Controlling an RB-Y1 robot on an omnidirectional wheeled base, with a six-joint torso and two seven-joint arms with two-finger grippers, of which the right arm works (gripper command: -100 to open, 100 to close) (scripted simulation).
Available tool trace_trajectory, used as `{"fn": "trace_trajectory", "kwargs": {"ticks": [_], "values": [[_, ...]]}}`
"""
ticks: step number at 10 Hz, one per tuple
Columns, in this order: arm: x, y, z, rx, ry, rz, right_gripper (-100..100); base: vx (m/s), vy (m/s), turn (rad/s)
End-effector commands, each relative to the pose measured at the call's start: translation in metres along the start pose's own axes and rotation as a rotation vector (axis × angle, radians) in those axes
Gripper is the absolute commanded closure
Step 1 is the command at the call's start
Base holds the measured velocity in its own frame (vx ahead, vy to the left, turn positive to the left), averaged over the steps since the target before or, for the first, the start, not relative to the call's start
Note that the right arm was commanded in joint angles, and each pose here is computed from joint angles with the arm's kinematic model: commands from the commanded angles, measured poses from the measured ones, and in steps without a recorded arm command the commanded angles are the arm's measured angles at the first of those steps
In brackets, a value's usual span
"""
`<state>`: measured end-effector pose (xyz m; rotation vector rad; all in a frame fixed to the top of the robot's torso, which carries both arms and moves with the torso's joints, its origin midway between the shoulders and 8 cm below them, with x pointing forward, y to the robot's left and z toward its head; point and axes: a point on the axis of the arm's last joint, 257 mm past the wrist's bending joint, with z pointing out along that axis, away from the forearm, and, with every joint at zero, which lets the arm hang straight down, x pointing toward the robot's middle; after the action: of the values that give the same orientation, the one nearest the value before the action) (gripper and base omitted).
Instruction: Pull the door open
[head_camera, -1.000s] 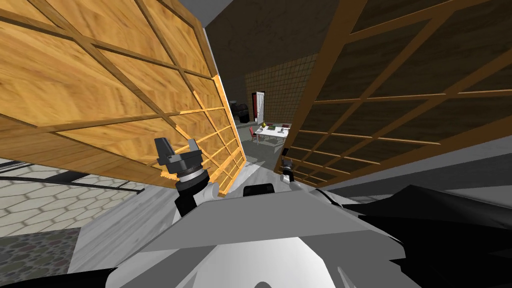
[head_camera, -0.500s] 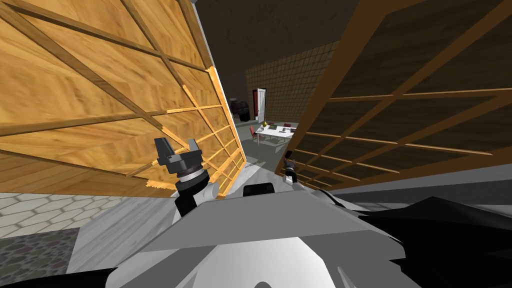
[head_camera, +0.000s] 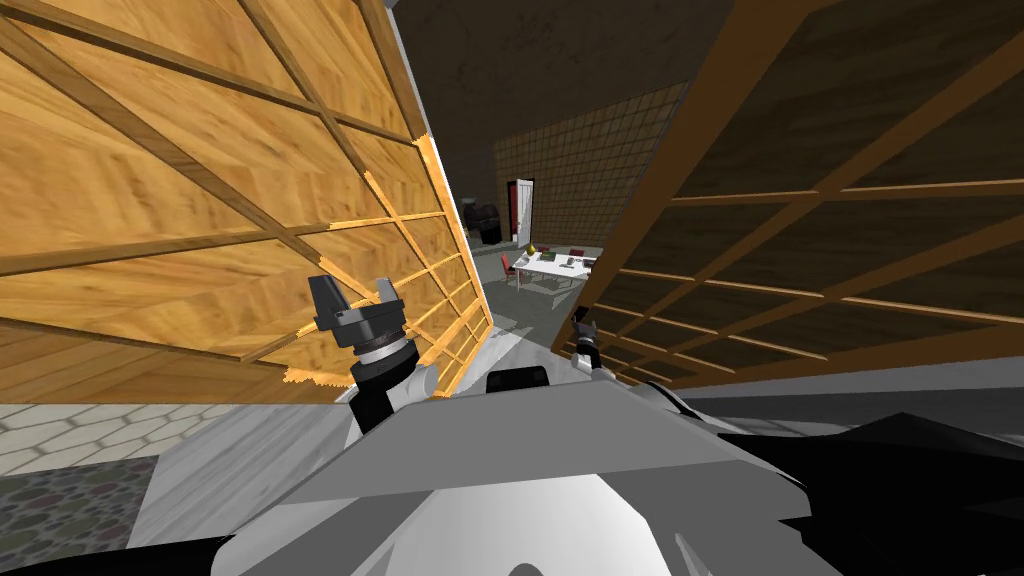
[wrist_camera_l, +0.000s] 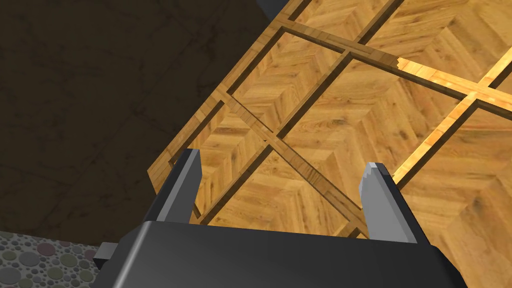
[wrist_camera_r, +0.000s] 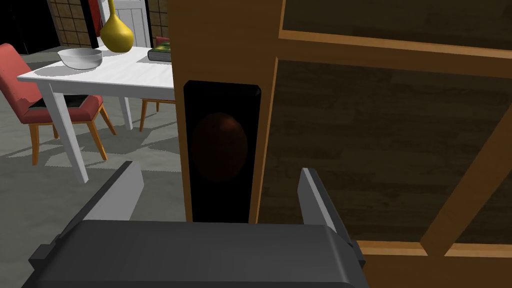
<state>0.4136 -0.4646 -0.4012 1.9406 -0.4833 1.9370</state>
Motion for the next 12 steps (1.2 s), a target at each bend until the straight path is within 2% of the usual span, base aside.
{"fn": "trace_trajectory", "kwargs": {"ticks": [1,3,4,5,10,11,12], "values": [[0.002,0.019,0.0002,-0.007,0.003,0.005,-100,0.179,0.001,0.069],[0.003,0.031,-0.0001,-0.012,0.003,0.005,-100,0.182,-0.002,0.025],[0.003,0.028,-0.0008,-0.011,0.003,0.004,-100,0.073,-0.005,-0.011],[0.003,0.028,-0.0008,-0.011,0.003,0.004,100,-0.019,0.008,-0.015],[0.003,0.028,-0.0008,-0.011,0.003,0.004,100,-0.013,0.0,0.006],[0.002,0.021,-0.0013,0.013,0.001,0.004,100,-0.087,0.012,0.036],[0.002,0.019,-0.0013,0.019,0.002,0.005,100,-0.147,-0.012,0.032]]}}
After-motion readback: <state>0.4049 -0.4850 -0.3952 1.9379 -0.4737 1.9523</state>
